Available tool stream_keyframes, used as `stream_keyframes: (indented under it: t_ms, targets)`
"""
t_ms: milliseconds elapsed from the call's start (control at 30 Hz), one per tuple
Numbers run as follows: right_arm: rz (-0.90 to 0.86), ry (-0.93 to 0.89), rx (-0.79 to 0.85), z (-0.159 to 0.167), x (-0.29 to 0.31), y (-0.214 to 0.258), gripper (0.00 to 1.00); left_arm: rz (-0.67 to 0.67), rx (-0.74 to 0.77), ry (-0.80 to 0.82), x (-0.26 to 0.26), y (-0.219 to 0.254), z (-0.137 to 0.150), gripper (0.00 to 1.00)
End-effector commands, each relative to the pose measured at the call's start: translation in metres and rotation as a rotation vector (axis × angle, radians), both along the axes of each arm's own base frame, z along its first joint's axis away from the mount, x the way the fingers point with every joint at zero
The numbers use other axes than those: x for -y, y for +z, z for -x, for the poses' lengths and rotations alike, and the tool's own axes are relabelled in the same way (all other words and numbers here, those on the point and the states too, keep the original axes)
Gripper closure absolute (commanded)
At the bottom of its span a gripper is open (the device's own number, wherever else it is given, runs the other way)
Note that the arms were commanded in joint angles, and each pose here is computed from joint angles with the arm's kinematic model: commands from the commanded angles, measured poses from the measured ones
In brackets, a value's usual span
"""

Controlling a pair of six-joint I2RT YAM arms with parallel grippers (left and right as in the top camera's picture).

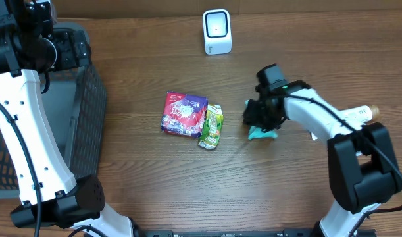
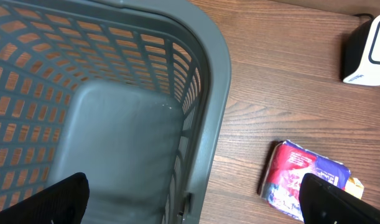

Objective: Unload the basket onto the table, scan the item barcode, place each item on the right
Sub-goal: 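Reach the right gripper to the mint-green wipes pack and grasp it, then lift the wipes pack with the right gripper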

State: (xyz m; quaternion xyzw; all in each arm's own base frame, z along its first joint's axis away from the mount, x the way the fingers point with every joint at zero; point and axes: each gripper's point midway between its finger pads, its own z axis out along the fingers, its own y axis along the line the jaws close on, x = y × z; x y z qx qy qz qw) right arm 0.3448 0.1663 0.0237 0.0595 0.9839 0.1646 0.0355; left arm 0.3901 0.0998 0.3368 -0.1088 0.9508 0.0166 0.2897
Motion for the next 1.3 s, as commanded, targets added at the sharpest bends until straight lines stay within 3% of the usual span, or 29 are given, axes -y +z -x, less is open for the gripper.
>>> stream_keyframes:
  t_ms: [0,233,333,467,700,1267]
  targets:
    - [0.066,0.140,0.134,-0.022,0.021,0.013,0.57,-0.003,0.011,-0.029,0.006,0.003,0.000,0.01]
    - [0.013,0.012,0.054,-0.031,0.025,0.064,0.55,-0.003,0.011,-0.028,0.006,0.003,0.000,0.00]
    - [0.120,-0.202,-0.054,-0.019,0.049,0.067,0.53,-0.002,0.010,-0.029,0.006,0.003,0.000,0.01]
    - [0.173,-0.293,-0.156,0.004,0.059,0.055,0.53,-0.002,0.011,-0.029,0.006,0.003,0.000,0.01]
    - [0.187,-0.283,-0.243,0.032,0.061,0.028,0.53,-0.002,0.011,-0.029,0.006,0.003,0.000,0.00]
    - [0.236,-0.215,-0.152,0.034,0.058,-0.011,0.57,-0.002,0.011,-0.029,0.006,0.003,0.000,0.01]
